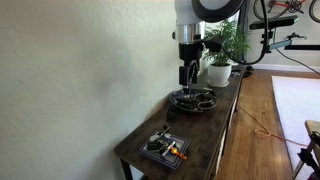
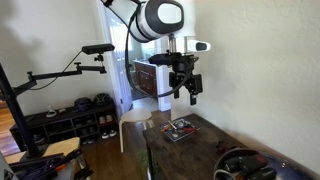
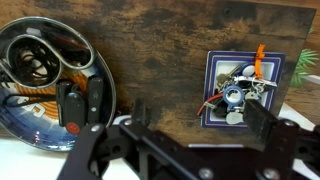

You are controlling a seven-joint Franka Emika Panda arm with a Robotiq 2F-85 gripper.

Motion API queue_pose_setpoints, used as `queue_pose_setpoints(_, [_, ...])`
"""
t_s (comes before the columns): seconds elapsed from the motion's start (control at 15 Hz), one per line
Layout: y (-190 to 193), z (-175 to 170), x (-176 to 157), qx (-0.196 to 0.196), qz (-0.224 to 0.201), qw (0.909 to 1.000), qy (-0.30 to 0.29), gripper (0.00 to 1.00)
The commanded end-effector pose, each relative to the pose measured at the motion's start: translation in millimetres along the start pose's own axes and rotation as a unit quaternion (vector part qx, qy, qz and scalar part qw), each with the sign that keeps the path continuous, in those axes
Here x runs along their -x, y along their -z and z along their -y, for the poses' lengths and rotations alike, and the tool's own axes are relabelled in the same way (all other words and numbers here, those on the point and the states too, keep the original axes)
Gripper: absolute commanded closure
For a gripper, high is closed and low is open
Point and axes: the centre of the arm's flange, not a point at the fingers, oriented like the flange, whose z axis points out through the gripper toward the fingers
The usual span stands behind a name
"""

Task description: Put the red object on the tray

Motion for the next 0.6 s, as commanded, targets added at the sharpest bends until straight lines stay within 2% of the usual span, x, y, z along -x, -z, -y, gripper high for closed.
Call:
queue_pose_setpoints(0.0, [0.1,0.0,-0.1,0.000,0.000,1.0000,0.000,0.00])
queue_pose_setpoints(0.07, [0.2,0.0,-0.2,0.000,0.000,1.0000,0.000,0.00])
queue_pose_setpoints(0.13, [-3.5,-3.2,-1.8,0.018,0.001,0.9998,-0.006,0.00])
queue_pose_setpoints(0.53, [-26.5,-34.2,-16.9,0.029,0.001,0.9995,-0.008,0.00])
